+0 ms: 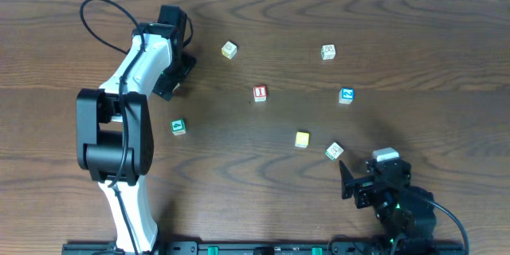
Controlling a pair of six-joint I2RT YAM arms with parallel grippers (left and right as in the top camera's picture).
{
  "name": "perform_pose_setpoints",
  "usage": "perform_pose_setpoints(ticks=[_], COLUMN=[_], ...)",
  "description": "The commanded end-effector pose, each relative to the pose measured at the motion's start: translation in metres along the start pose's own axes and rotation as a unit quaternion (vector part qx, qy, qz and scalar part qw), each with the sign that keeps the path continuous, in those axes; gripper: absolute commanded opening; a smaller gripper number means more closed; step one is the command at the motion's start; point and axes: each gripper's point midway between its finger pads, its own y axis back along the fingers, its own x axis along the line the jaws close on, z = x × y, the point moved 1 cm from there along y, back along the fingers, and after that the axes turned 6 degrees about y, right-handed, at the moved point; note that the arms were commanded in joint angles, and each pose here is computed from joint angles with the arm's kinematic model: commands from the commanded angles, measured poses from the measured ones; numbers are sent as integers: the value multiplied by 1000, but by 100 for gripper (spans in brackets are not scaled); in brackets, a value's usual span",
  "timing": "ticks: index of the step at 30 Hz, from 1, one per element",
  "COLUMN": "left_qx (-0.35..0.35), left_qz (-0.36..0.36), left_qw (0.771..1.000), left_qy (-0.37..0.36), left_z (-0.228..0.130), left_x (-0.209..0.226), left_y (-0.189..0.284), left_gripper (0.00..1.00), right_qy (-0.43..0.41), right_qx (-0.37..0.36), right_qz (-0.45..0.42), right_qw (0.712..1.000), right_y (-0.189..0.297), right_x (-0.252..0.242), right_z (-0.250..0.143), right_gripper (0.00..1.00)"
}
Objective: Spell out Ai2
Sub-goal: 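Move the left gripper to the red 'A' block and grasp it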
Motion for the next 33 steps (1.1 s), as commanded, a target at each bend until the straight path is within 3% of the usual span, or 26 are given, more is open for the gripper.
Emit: perform_pose_setpoints(ticks=[1,10,20,33], left_qx=[10,18,19,18], left_qz=[1,-5,-6,1], left_qw=[1000,1000,1000,998], left_qy=[13,5,-3,-58], left_z=[5,10,9,7], left_x=[-1,-3,-4,-1], left_y=[-11,-21,-21,-21], left_gripper=[80,73,45,23], right_qy=[-3,-3,-3,-3], right_qx=[5,4,5,4], right_qz=[1,1,1,1], right_qw=[1000,1000,1000,1000], right_y=[-2,-2,-2,-2], right_x=[0,0,0,0], right_z=[-5,-5,-5,-5], right_gripper=[99,99,99,99])
